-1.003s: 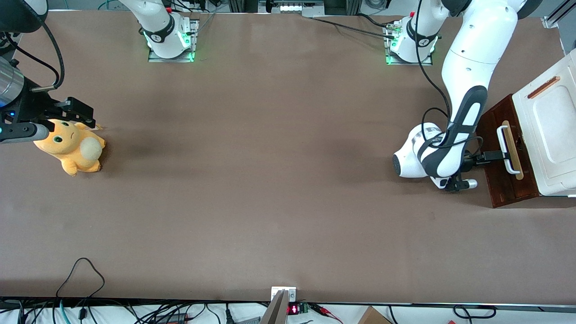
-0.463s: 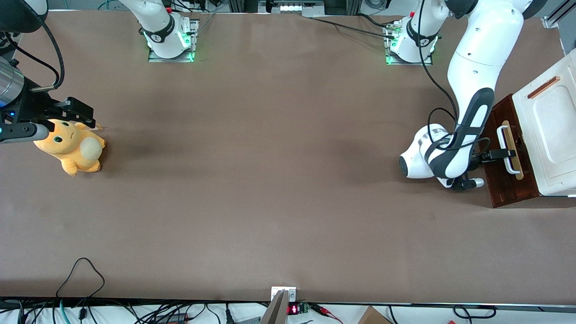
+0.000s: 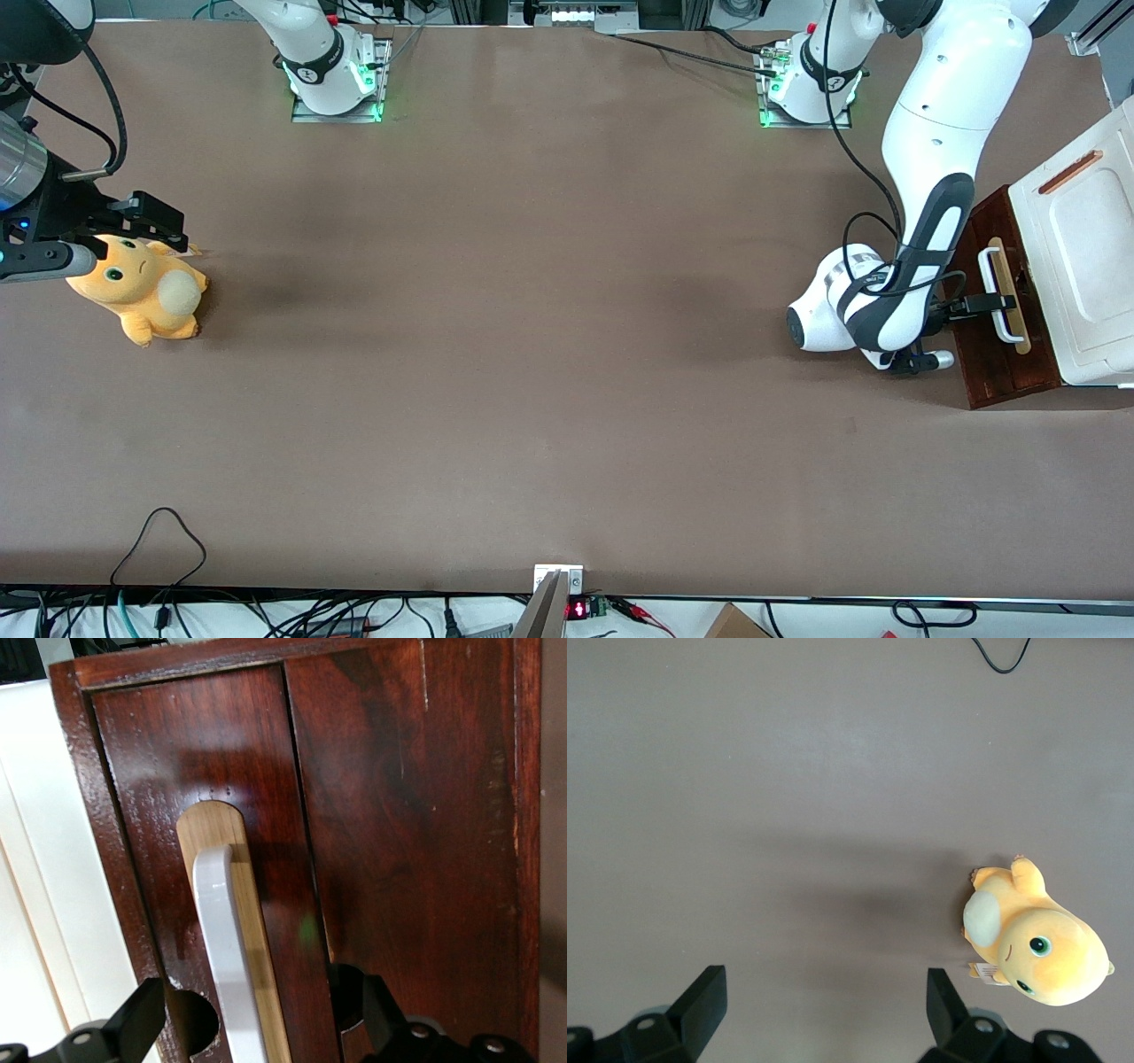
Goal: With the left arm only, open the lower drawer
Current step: 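Align the left gripper fingers around the white bar handle, then close the left gripper on the white bar handle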
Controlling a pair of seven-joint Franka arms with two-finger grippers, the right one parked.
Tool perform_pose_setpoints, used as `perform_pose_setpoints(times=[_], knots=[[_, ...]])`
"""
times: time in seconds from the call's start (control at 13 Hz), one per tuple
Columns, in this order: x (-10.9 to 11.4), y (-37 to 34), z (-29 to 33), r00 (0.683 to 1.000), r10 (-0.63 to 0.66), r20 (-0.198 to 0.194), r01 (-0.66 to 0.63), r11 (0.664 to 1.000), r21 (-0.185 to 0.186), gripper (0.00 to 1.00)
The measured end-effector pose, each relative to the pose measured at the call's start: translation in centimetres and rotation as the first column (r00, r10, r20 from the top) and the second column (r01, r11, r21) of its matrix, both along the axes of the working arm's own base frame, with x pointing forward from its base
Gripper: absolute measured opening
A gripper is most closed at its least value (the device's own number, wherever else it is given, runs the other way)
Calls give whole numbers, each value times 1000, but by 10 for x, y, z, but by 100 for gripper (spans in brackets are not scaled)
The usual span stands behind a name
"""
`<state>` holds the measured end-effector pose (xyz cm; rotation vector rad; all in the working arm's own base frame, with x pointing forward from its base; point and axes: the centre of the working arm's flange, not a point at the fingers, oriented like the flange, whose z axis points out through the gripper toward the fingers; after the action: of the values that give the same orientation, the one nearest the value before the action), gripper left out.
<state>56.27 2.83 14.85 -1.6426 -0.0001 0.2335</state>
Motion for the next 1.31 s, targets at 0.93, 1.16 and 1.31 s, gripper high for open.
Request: perform_pose_setpoints(times=[0.93,1.16,1.31], knots=[[-1,16,0,999,29,14,-29,1000,3,75],[-1,14,0,1000,26,15,-26,1000,1,69],[-1,11,0,1000,21,15,-21,1000,1,67]])
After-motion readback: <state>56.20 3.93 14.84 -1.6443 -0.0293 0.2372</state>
